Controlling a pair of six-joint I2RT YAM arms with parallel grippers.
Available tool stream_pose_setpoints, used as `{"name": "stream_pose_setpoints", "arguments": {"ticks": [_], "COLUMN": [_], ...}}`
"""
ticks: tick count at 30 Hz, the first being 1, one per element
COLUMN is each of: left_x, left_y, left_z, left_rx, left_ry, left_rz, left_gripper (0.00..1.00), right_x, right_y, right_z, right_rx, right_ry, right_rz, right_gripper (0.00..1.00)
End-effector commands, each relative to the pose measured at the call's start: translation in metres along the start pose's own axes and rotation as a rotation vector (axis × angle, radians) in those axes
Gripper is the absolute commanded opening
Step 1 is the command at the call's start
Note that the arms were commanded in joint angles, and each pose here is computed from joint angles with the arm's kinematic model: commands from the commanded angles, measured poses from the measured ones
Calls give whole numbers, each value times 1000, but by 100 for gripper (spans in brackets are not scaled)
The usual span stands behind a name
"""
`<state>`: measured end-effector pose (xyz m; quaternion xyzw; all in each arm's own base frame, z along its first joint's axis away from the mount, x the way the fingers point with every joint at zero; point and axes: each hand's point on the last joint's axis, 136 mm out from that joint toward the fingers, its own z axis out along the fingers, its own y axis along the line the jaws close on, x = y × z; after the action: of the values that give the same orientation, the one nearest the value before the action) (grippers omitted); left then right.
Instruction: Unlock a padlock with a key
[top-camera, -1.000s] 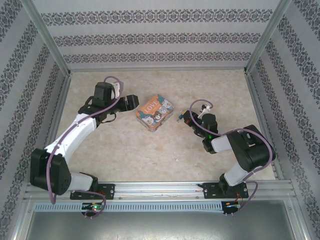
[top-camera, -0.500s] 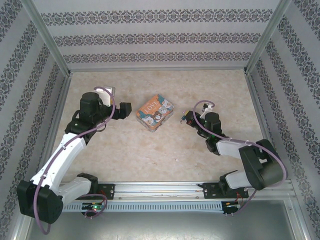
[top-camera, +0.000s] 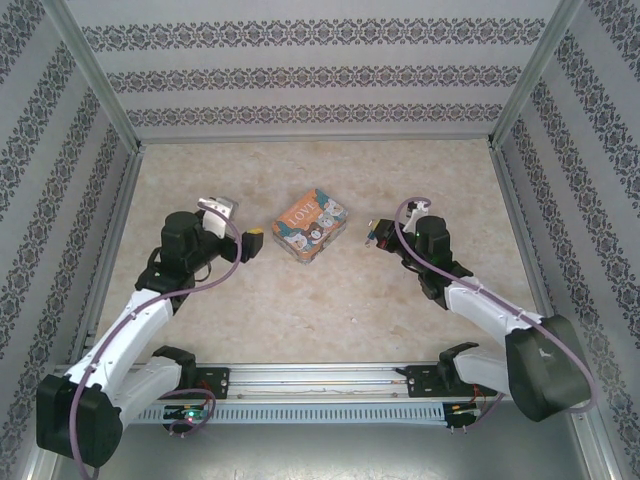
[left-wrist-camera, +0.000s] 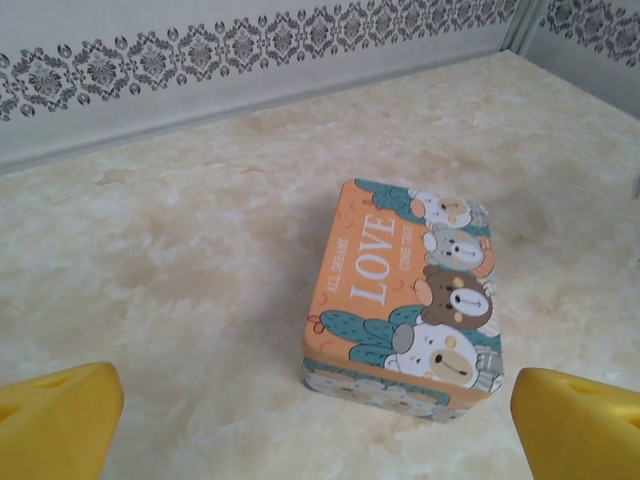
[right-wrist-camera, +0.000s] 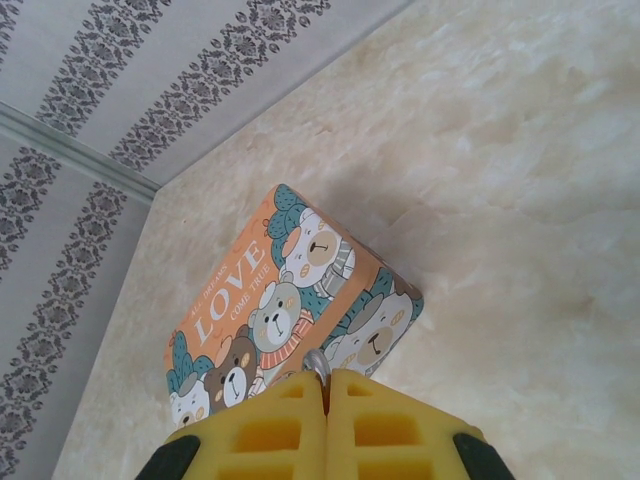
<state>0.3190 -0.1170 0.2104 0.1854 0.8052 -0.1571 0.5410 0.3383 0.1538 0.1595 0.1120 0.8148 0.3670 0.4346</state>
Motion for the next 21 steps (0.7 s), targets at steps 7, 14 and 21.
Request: {"name": "stream_pose_setpoints", "arguments": {"ticks": [7,14,21], "left_x": [8,16,21], "left_y": [7,4,1], "left_z": [9,18,22], "left_rx": [-20,8,24], "left_ry": [-71,-55,-39], "left_rz": [36,3,-14], "left_gripper": [99,99,99], "right_x": [0,5,14], "right_y": [12,13,15], "right_z": [-13,-21,-31], "right_rx": [8,19,35], "right_ry": [66,101,175], "right_rz": [-63,-85,-103], "right_gripper": [0,0,0]}}
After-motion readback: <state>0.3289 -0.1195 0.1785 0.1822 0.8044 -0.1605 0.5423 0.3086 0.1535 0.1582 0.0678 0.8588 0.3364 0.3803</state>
